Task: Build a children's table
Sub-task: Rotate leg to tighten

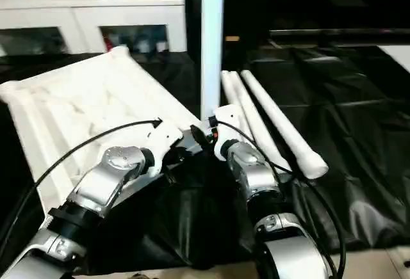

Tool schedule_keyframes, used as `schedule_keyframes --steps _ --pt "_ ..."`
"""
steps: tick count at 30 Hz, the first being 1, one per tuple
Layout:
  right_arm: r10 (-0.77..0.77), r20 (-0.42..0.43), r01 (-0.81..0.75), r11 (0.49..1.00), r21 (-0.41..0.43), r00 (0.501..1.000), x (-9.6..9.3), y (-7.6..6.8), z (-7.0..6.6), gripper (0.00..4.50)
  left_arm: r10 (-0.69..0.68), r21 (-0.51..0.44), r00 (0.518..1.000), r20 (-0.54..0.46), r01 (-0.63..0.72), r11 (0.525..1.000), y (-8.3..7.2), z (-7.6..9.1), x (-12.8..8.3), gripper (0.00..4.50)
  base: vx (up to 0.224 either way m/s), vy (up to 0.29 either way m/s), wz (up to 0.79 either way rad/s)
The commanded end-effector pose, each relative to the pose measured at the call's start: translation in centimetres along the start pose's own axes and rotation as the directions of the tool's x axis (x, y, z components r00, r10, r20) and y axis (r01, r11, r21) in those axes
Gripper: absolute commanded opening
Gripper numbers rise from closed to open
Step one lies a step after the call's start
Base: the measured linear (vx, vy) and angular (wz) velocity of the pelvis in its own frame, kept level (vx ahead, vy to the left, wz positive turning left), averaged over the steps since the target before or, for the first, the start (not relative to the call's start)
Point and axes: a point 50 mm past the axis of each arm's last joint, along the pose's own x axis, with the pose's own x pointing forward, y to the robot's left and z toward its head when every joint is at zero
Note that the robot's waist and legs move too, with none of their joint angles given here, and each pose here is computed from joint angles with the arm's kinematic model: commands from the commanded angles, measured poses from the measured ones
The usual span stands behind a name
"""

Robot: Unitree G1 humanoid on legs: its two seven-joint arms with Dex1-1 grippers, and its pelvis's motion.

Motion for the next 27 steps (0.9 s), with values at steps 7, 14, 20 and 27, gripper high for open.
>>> schedule_keyframes --steps 7,14,20,27 --pt "0.302 -0.073 -0.309 0.943 -0.123 0.951 -2.3 0.4 -1.3 4.28 -0.210 0.082 0.976 0.056 0.205 0.975 -1.3 0.8 -0.7 0.00 0.000 0.000 0.00" --pt "0.505 -0.166 -0.528 0.835 -0.156 0.847 -5.8 -0.7 -1.7 4.28 -0.306 0.132 0.951 0.038 0.299 0.945 -0.5 0.1 -1.6 0.00 0.000 0.000 0.00" --pt "0.605 -0.235 -0.641 0.756 -0.131 0.761 -7.5 -0.7 -1.8 4.03 -0.402 0.155 0.916 0.000 0.397 0.904 -0.4 -0.7 -2.4 0.00 0.000 0.000 0.00" --pt "0.657 -0.265 -0.698 0.709 -0.101 0.706 -8.1 -0.3 -1.7 3.55 -0.454 0.165 0.890 -0.033 0.453 0.876 -0.2 -1.1 -2.9 0.00 0.000 0.000 0.00"
